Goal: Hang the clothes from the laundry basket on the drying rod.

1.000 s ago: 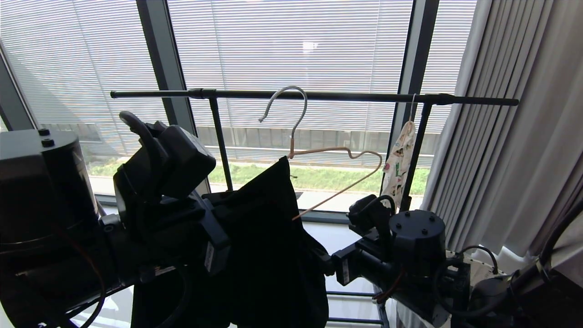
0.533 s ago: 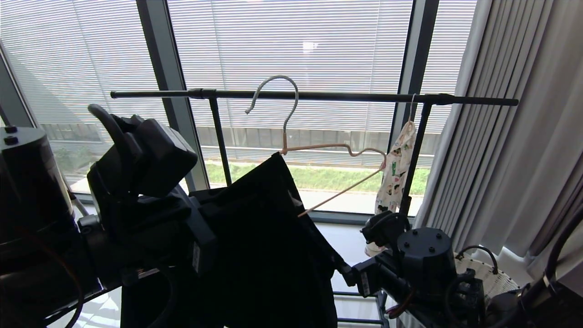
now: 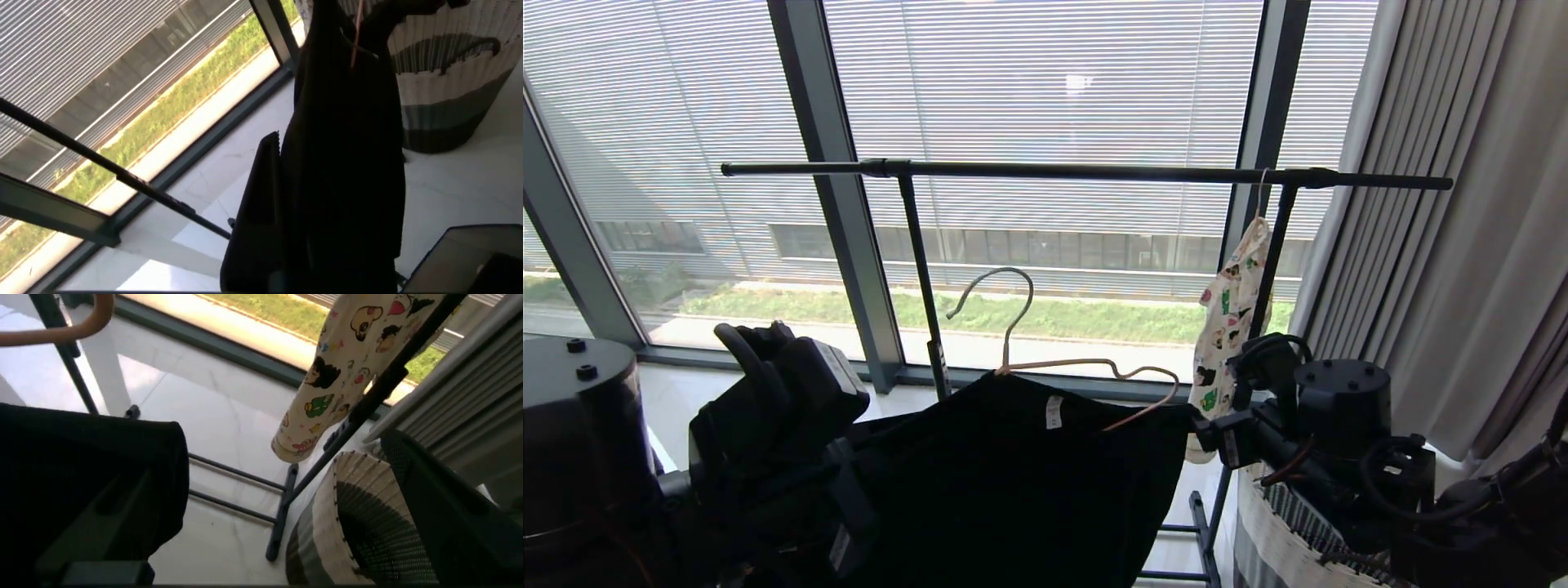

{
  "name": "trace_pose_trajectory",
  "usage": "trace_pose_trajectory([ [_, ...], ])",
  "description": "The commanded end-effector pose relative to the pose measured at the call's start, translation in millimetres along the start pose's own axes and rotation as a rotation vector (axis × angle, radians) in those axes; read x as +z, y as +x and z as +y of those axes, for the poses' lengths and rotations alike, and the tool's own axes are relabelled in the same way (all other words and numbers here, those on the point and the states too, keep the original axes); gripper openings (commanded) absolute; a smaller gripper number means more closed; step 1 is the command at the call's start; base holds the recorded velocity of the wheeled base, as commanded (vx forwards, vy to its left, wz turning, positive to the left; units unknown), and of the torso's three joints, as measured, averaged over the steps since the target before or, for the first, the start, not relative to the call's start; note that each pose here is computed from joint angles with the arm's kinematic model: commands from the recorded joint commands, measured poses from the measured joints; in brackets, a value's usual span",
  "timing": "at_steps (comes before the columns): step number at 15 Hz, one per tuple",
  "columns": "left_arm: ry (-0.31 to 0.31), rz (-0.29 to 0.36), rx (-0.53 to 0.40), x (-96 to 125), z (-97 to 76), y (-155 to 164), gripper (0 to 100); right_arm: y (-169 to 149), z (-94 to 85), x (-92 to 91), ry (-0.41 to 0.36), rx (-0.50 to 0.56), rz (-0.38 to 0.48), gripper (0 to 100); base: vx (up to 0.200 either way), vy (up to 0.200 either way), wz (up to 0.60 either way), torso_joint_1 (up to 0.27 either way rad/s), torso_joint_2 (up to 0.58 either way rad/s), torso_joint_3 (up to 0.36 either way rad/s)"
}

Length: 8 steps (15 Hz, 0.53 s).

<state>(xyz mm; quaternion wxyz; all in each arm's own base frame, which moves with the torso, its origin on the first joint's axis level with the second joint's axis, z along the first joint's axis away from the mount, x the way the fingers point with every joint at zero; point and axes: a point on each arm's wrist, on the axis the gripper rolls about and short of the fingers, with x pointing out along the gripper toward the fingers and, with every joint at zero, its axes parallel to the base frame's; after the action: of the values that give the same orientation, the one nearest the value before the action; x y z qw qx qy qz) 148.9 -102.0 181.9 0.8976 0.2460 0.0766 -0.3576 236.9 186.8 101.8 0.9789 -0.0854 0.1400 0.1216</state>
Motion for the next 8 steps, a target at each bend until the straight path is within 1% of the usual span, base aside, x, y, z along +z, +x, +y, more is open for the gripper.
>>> trace_pose_trajectory([
  [1,0.002,0.033,-0.036,-9,-8.0,1,0,-4,-5.1,7.4,0.015,-0.01,-0.026,100,0.0,0.0,0.0,0.0,0.0,0.0],
  [3,0.007,0.066,-0.081,-17,-16.6,5,0,-8,-7.0,12.7,0.016,-0.009,-0.044,100,0.0,0.0,0.0,0.0,0.0,0.0],
  [5,-0.005,0.131,-0.108,-26,-20.2,17,0,-16,-10.9,21.1,0.019,-0.004,-0.053,100,0.0,0.0,0.0,0.0,0.0,0.0],
  [6,-0.006,0.144,-0.114,-28,-20.5,21,0,-21,-12.7,26.9,0.02,0.001,-0.056,100,0.0,0.0,0.0,0.0,0.0,0.0],
  [8,-0.008,0.133,-0.12,-25,-19.8,23,0,-20,-18.7,33.4,0.026,-0.019,-0.055,100,0.0,0.0,0.0,0.0,0.0,0.0],
])
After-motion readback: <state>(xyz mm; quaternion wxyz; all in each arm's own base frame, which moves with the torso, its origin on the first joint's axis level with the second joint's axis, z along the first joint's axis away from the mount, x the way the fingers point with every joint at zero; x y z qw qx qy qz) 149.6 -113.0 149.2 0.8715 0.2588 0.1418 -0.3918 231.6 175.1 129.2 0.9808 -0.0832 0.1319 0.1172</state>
